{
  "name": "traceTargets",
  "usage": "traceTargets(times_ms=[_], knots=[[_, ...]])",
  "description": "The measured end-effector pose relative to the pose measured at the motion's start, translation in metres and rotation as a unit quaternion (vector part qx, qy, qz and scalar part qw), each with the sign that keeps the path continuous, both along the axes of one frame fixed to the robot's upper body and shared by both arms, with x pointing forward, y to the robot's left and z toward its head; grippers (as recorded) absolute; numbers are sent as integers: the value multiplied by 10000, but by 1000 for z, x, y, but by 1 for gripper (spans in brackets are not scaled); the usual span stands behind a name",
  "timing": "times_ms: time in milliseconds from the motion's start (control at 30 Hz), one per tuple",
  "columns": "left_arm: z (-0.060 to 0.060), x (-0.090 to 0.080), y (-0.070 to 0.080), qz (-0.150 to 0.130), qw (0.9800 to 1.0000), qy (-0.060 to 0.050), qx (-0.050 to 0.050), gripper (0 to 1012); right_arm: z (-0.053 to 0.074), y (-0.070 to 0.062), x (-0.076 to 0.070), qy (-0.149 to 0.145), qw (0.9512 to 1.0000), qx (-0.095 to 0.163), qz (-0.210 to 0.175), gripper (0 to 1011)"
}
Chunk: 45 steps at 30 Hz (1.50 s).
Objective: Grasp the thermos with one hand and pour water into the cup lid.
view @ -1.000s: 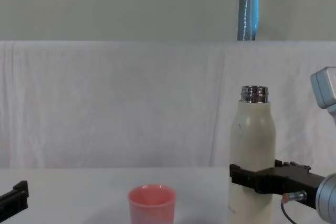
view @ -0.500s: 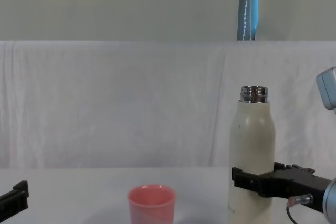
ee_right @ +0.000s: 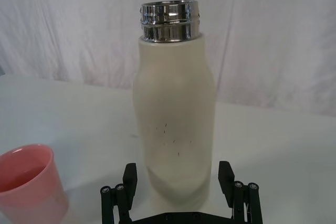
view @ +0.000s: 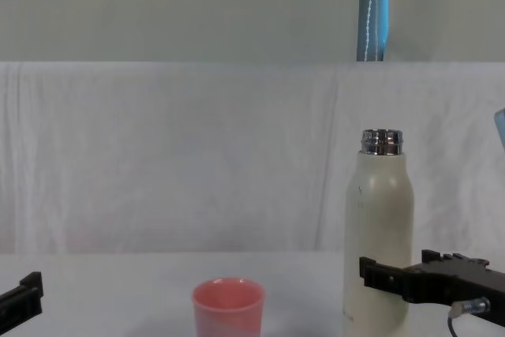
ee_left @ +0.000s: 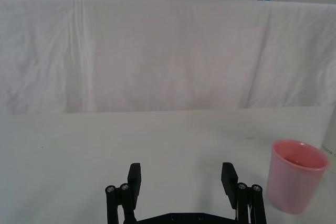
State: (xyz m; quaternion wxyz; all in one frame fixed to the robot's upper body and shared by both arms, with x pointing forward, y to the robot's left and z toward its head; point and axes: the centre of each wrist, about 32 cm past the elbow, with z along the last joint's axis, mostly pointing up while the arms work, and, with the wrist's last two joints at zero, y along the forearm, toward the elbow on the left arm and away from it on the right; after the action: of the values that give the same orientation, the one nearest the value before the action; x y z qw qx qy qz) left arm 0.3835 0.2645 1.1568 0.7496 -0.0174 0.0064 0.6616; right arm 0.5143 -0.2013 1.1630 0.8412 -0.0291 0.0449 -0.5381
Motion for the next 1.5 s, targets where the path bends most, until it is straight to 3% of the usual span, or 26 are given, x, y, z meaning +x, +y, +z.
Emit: traceTargets(times_ms=[367,633,867,1500], knots=[[0,0,0,0,10000,0,0,1001,-1,-5,-12,-15,10000,19,-57,1000],[0,0,0,0,10000,0,0,1001,-8,-2,-22,-423,9981,231,-380,1000],[0,0,0,0,10000,0,0,1001,-13,0,-30,-600,9968,315,-427,1000],[0,0,0,0,10000,0,0,1001,-22,5,-55,-604,9970,239,-431,1000]])
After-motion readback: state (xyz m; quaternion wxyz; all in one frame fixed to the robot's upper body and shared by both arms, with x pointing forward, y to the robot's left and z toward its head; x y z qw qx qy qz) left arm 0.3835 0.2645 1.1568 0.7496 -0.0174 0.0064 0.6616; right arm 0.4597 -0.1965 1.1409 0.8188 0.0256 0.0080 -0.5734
